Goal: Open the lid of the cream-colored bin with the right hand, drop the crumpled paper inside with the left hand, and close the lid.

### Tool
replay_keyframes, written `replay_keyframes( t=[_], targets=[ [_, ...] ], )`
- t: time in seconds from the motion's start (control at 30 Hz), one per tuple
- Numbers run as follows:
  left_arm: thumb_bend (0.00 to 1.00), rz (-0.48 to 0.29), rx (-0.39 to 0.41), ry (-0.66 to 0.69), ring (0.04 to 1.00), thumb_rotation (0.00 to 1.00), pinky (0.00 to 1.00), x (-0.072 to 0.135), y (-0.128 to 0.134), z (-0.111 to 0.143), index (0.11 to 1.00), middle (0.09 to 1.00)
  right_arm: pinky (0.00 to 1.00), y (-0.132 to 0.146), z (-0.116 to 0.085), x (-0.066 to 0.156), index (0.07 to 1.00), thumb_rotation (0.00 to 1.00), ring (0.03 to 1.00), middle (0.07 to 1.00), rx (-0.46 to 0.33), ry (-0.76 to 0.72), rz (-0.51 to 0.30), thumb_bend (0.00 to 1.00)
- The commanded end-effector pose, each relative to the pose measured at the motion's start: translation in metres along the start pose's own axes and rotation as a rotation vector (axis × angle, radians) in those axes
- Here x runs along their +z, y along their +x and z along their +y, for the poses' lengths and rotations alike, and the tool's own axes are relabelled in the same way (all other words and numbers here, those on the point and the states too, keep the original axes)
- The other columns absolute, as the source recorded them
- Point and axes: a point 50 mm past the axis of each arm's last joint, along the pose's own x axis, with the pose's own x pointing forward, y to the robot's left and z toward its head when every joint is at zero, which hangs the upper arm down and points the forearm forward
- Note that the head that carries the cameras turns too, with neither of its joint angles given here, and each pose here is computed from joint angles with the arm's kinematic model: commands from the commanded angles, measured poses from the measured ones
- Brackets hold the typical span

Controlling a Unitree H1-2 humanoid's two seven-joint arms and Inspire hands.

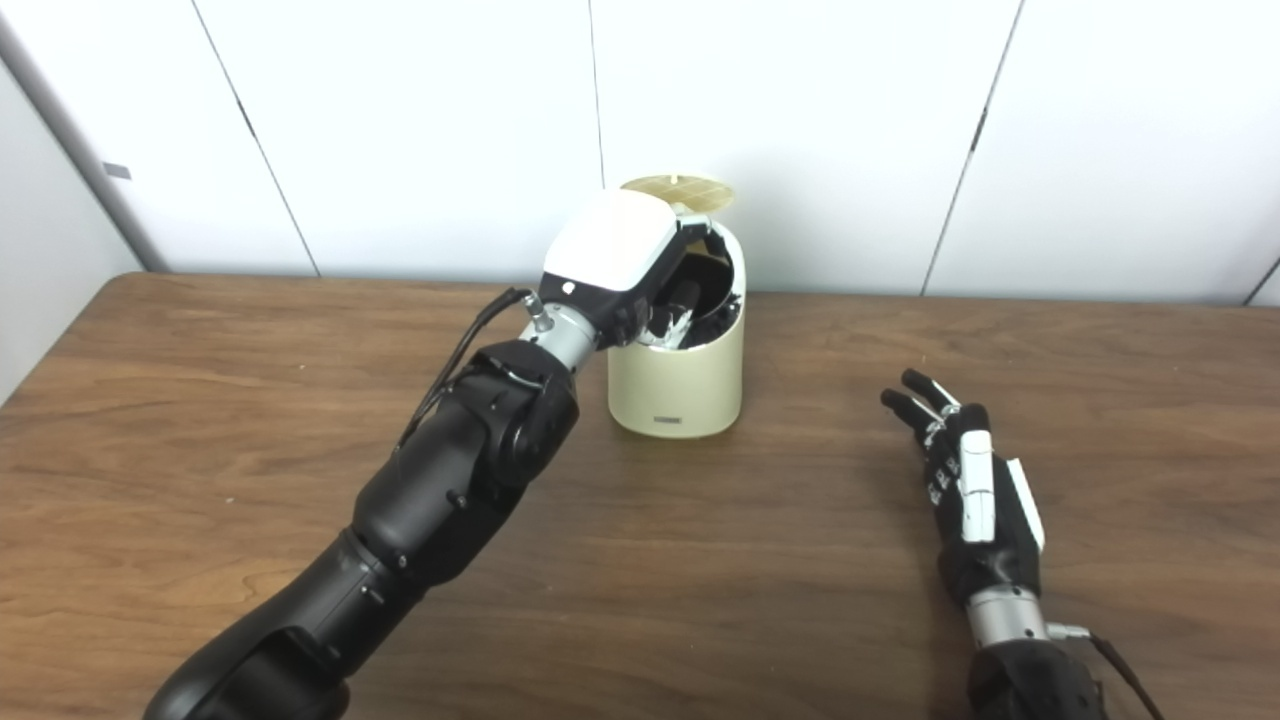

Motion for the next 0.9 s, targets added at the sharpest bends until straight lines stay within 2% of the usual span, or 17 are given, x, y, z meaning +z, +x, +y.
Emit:
replay_keyframes(
  t=[0.0,0.03,0.07,0.1,0.17,0.23,0.43,0.63,0.87],
  targets=[
    [0.82,-0.004,0.088,-0.025,0.713,0.00,0.62,-0.002,0.005,0.014,0.652,0.740,1.00,-0.007,-0.004,-0.013,0.803,1.00,0.895,0.780,-0.005,-0.004,0.052,0.61],
    [0.80,-0.007,0.107,-0.052,0.673,0.00,0.58,-0.002,0.005,0.014,0.626,0.715,1.00,-0.007,-0.004,-0.013,0.805,1.00,0.895,0.781,-0.005,-0.006,0.052,0.61],
    [0.63,-0.011,0.130,-0.078,0.630,0.02,0.54,-0.002,0.004,0.014,0.547,0.684,1.00,-0.007,-0.004,-0.013,0.807,1.00,0.894,0.779,-0.004,-0.008,0.051,0.62],
    [0.55,-0.010,0.151,-0.104,0.600,0.01,0.49,-0.003,0.004,0.014,0.520,0.657,1.00,-0.007,-0.005,-0.013,0.810,1.00,0.893,0.780,-0.003,-0.008,0.051,0.62],
    [0.49,0.001,0.186,-0.156,0.500,0.00,0.38,-0.003,0.004,0.014,0.485,0.588,1.00,-0.008,-0.005,-0.013,0.818,1.00,0.896,0.782,-0.004,-0.006,0.053,0.61],
    [0.47,0.017,0.212,-0.192,0.458,0.00,0.35,-0.002,0.003,0.016,0.479,0.564,1.00,-0.008,-0.007,-0.013,0.823,1.00,0.902,0.790,-0.008,-0.006,0.057,0.62],
    [0.47,0.034,0.273,-0.238,0.424,0.00,0.31,0.002,0.000,0.021,0.508,0.541,1.00,-0.006,-0.010,-0.015,0.827,1.00,0.913,0.793,-0.008,0.001,0.067,0.62],
    [0.47,0.042,0.330,-0.263,0.428,0.00,0.31,0.002,-0.007,0.028,0.493,0.565,1.00,-0.006,-0.012,-0.015,0.836,1.00,0.921,0.802,-0.006,-0.003,0.075,0.61],
    [0.47,0.042,0.358,-0.343,0.419,0.00,0.32,0.000,-0.021,0.037,0.484,0.532,1.00,-0.004,-0.017,-0.016,0.840,1.00,0.924,0.812,-0.008,-0.006,0.069,0.60]
  ],
)
